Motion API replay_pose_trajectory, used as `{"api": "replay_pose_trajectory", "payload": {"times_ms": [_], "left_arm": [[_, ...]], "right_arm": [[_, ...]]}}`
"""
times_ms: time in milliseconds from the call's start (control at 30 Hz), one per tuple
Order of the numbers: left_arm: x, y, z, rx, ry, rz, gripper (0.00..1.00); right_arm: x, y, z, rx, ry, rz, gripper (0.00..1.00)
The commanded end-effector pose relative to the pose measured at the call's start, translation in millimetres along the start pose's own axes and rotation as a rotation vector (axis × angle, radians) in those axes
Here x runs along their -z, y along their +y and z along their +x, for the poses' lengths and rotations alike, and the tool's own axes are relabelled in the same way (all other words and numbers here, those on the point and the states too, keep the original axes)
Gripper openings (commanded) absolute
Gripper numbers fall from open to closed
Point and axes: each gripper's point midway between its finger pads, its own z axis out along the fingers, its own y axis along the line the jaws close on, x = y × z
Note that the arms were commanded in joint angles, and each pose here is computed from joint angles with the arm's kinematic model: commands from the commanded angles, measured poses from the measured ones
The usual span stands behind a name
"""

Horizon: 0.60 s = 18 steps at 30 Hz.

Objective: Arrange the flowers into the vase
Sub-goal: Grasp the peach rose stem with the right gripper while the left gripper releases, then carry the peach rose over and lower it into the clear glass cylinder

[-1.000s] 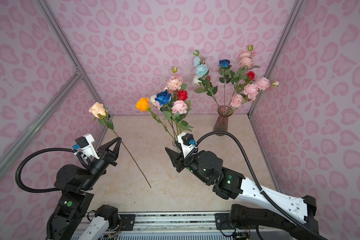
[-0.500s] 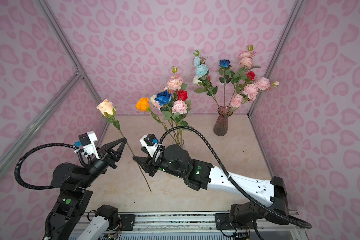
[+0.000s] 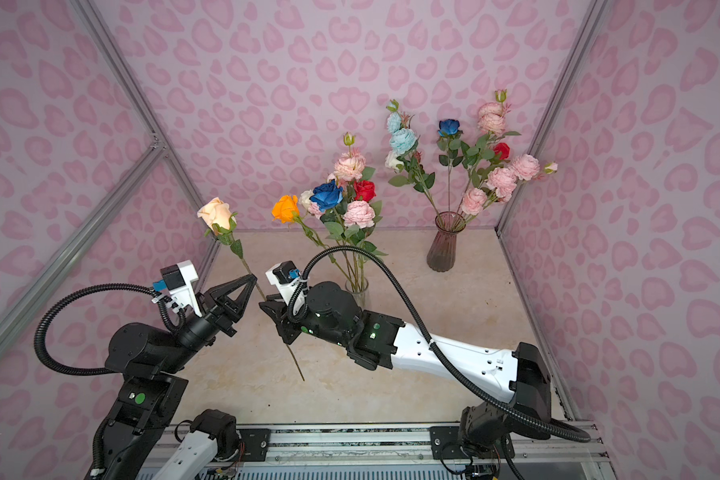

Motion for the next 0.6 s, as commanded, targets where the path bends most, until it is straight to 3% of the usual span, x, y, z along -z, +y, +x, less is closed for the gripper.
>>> {"api": "replay_pose_trajectory", "payload": {"times_ms": [0, 100, 200, 267, 400, 567], "left_arm": [[0, -8, -6, -0.021, -0.019, 0.036, 0.05], [0, -5, -6, -0.023, -0.02, 0.018, 0.14], [2, 1, -6, -0.018, -0.022, -0.024, 0.39], [5, 8, -6, -0.014, -0.024, -0.073, 0.5], [16, 24, -5, -0.009, -0.045, -0.176, 0.6], [44, 60, 4, 0.013, -0.093, -0.395, 0.64]], "right_arm": [[-2, -2, -11, -0.01, -0.05, 0.014, 0.11], [-3, -2, -14, 0.003, -0.054, 0.014, 0.04], [-3, -4, -14, 0.014, -0.052, 0.026, 0.01], [-1, -6, -15, 0.019, -0.058, 0.036, 0.01], [5, -12, -18, 0.039, -0.075, 0.074, 0.01], [22, -25, -27, 0.096, -0.104, 0.156, 0.0]]}}
